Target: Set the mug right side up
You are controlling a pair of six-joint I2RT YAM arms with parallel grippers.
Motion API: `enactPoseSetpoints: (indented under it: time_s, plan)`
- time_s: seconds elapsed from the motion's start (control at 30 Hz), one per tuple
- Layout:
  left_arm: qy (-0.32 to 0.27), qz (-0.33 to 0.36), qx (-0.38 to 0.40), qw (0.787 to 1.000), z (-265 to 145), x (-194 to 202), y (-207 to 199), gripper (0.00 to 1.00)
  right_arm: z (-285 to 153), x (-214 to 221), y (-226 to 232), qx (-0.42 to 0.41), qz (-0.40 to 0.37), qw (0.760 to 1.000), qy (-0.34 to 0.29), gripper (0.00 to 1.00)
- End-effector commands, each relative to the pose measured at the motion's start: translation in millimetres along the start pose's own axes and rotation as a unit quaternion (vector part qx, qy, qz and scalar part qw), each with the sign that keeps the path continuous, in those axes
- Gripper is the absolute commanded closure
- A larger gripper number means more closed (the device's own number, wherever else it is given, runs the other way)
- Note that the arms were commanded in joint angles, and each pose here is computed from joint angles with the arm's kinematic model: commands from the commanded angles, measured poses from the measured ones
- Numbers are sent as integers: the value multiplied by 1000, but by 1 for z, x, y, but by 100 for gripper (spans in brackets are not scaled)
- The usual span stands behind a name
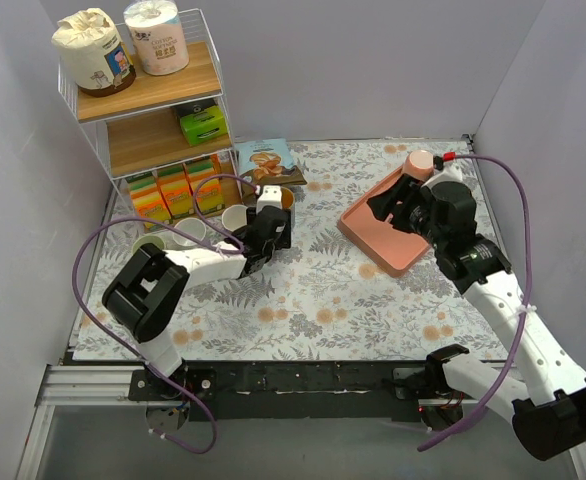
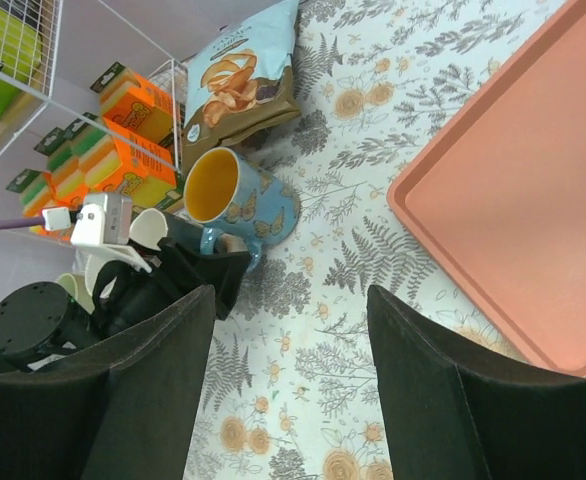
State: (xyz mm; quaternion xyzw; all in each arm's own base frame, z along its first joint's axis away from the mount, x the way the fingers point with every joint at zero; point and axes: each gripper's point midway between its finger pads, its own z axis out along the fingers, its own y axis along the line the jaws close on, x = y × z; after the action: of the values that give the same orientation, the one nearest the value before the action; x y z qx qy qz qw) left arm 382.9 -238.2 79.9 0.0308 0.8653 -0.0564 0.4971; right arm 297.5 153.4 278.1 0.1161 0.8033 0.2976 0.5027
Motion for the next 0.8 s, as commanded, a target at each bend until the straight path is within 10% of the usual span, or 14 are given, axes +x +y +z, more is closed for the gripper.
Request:
enactPoseSetpoints:
  time_s: [0.0,0.33,0.6,0.77]
  plan:
    - [-57,-33,30,997,-20,-40,-10,39,1,-31,7,13,-78,997,-14,30]
    - [-90,-65,94,989,-62,-82,-25,2,14,-92,-55,139,-164,976,-30,28]
    - [-108,-95,137,980,-113,-112,-25,2,27,-113,-188,309,-202,929,29,26]
    - [-128,-91,162,974,-137,-136,-28,2,35,-113,-251,309,-100,945,31,29]
